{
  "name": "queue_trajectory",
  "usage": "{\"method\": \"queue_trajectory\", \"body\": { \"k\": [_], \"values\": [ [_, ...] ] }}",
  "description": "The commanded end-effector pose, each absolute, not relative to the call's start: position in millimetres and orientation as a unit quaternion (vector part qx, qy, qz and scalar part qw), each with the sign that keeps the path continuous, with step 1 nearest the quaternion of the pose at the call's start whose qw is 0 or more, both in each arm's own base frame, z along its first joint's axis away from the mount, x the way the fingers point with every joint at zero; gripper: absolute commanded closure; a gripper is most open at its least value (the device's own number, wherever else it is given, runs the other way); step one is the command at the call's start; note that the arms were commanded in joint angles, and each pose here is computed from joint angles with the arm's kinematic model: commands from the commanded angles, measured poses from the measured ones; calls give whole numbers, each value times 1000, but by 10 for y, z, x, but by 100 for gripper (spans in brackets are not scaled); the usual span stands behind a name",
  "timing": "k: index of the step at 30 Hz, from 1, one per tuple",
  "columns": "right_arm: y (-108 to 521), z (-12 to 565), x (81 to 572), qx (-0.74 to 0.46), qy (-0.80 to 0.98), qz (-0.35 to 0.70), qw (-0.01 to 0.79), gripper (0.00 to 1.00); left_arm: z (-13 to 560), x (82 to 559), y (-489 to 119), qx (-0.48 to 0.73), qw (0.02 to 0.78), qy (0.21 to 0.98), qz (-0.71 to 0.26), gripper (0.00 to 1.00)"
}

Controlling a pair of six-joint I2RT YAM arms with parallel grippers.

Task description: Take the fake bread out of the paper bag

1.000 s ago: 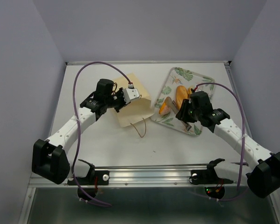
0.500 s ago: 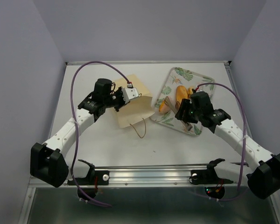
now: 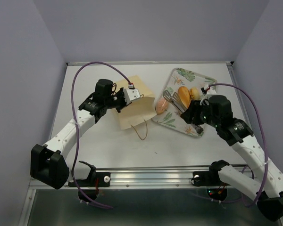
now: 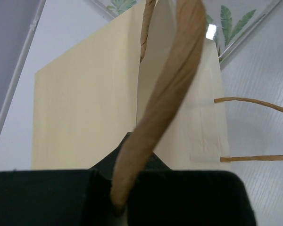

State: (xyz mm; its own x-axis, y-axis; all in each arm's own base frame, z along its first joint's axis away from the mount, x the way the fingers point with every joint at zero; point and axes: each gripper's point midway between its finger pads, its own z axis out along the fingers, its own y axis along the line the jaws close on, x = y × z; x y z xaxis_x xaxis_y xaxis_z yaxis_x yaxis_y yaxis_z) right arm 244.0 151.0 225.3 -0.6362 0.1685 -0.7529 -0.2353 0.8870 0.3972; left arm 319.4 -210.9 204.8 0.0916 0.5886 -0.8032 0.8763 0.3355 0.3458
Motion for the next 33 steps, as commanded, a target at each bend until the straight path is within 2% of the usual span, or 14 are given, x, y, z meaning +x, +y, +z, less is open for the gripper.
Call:
{"method": "queue_trajectory", "body": {
  "k": [1,6,9,15,23,28,33],
  "values": [
    [1723,2673,2110,-139,830,312,440,47,2256,3221,-2191,558,518,629,-155,100],
    [1805,2637,1897,-198,824,337,410,48,2264,3241,-2204,553,520,632,-158,100],
    [1965,2705,1703,-252,796,391,387,48,2266,3238,-2211,551,520,632,-161,100],
    [2091,2618,1663,-268,789,425,355,49,2311,3234,-2238,549,524,629,-168,100],
    [2503,2536,1948,-269,780,441,354,50,2322,3195,-2272,548,523,627,-182,100],
    [2762,2281,2186,-263,818,368,355,50,2350,3195,-2288,544,526,626,-187,100],
    [2907,2282,2491,-220,833,336,380,50,2347,3164,-2306,543,525,626,-194,100]
  ]
}}
